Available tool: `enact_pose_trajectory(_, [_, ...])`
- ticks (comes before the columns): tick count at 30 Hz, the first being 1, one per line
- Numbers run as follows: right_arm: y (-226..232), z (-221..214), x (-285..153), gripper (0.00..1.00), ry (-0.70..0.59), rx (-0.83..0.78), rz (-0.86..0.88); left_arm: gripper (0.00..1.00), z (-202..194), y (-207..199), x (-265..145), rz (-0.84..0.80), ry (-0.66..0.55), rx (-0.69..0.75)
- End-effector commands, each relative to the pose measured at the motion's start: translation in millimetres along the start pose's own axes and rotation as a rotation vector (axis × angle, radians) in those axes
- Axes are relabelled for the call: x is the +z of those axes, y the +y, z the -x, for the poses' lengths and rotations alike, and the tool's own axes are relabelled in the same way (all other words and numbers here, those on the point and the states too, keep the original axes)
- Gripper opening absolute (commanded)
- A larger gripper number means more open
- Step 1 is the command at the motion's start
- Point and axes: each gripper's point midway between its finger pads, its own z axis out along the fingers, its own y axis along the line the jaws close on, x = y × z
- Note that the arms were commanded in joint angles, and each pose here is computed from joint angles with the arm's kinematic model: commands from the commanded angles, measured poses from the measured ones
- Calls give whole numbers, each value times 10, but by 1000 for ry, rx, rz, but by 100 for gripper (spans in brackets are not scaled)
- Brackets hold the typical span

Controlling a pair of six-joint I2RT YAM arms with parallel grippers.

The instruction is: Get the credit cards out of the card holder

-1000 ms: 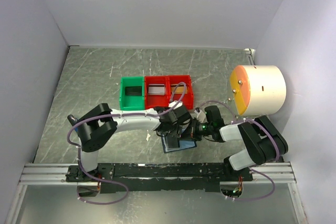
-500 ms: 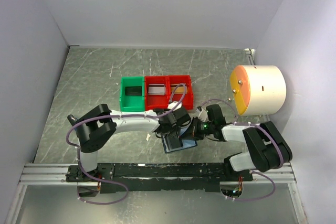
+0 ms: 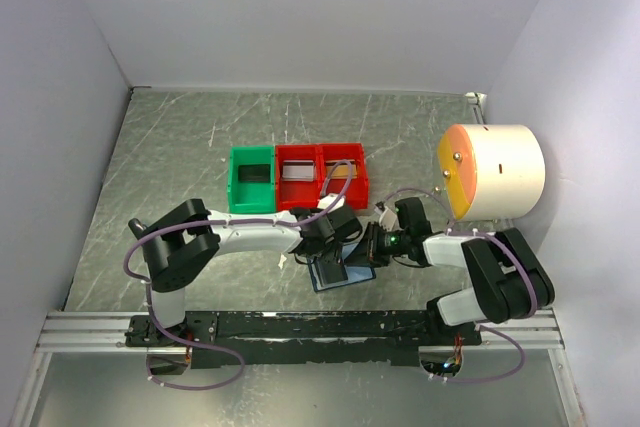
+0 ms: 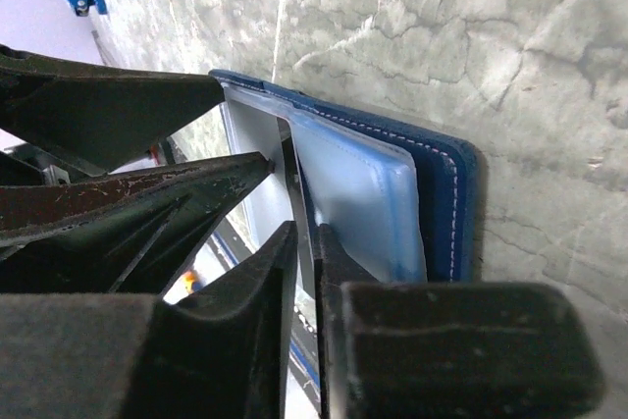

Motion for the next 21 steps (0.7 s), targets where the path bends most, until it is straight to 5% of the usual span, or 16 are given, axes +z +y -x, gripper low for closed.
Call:
enact_pose_trajectory(1, [39,-28,23,18,39,-24,28,62,-229,143,36,49,55,26])
enact_pose_trajectory(15, [-14,-209,178,21,113,-9,5,62,-266,90,24,43,54,22])
enact_pose_trajectory(21, [18,-130,211,0,59,35,16,62,-275,93,10,48,52,20])
